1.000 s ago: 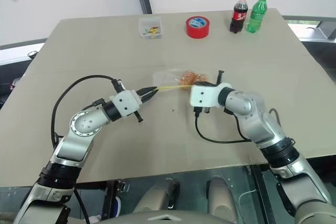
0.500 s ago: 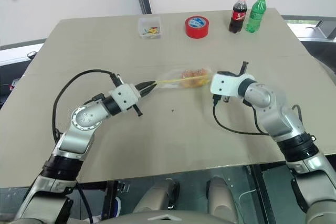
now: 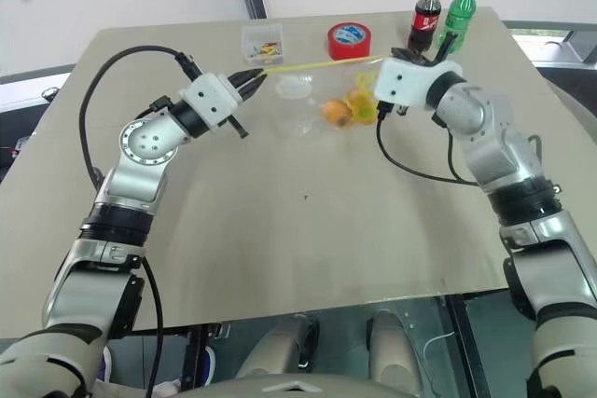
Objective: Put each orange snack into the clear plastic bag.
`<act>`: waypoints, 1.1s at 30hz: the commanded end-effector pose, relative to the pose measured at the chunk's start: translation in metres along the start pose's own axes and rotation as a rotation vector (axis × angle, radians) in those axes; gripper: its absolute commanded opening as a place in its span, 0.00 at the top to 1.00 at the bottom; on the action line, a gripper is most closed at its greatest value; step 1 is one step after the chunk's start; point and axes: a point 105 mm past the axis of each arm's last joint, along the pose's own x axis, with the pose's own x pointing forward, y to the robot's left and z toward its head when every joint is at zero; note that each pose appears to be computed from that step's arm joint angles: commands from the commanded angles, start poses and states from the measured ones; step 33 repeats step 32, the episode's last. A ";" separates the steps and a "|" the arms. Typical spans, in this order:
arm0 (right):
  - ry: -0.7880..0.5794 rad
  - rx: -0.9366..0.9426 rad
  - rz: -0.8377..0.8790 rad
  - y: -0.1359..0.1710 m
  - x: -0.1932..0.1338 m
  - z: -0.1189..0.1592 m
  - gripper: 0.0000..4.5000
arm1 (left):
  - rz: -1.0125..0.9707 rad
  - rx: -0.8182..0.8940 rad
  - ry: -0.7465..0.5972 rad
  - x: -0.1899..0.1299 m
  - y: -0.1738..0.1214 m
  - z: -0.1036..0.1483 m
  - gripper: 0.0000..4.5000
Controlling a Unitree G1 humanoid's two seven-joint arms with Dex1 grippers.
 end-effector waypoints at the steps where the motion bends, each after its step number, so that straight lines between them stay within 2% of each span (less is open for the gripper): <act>1: 0.040 0.175 -0.037 -0.016 -0.031 -0.013 0.99 | 0.024 0.000 0.019 -0.028 0.006 -0.004 1.00; 4: 0.018 0.265 0.117 0.027 -0.055 -0.001 0.99 | -0.105 -0.129 0.026 -0.050 -0.041 -0.004 1.00; 6: 0.005 0.335 0.208 0.051 -0.071 0.009 0.83 | -0.194 -0.181 0.019 -0.064 -0.068 0.003 1.00; 7: 0.011 0.358 0.239 0.059 -0.077 0.011 0.75 | -0.219 -0.199 0.019 -0.068 -0.076 0.005 0.83; 9: 0.031 0.390 0.273 0.069 -0.087 0.011 0.56 | -0.284 -0.227 0.022 -0.077 -0.091 0.010 0.69; 11: 0.058 0.412 0.300 0.076 -0.095 0.007 0.33 | -0.332 -0.266 0.044 -0.086 -0.098 0.011 0.45; 13: 0.088 0.444 0.319 0.080 -0.104 0.001 0.13 | -0.356 -0.311 0.072 -0.095 -0.100 0.009 0.26; 14: 0.099 0.461 0.319 0.081 -0.110 -0.003 0.06 | -0.341 -0.372 0.094 -0.099 -0.097 0.007 0.20; 15: 0.110 0.496 0.306 0.080 -0.115 -0.007 0.00 | -0.322 -0.449 0.114 -0.104 -0.092 0.006 0.07; 16: 0.117 0.521 0.296 0.079 -0.119 -0.009 0.00 | -0.310 -0.503 0.127 -0.107 -0.090 0.006 0.00; 18: 0.123 0.678 0.235 0.074 -0.129 -0.014 0.00 | -0.268 -0.599 0.176 -0.118 -0.080 0.001 0.00; 20: 0.075 0.815 0.288 0.078 -0.141 -0.008 0.00 | -0.268 -0.658 0.223 -0.129 -0.076 -0.002 0.00; 22: 0.072 0.876 0.324 0.079 -0.151 -0.007 0.00 | -0.264 -0.714 0.239 -0.137 -0.071 -0.003 0.00; 26: 0.084 0.890 0.366 0.078 -0.166 -0.007 0.00 | -0.275 -0.762 0.243 -0.143 -0.063 0.001 0.00; 33: 0.070 0.890 0.365 0.069 -0.169 -0.008 0.00 | -0.284 -0.783 0.234 -0.143 -0.059 0.005 0.00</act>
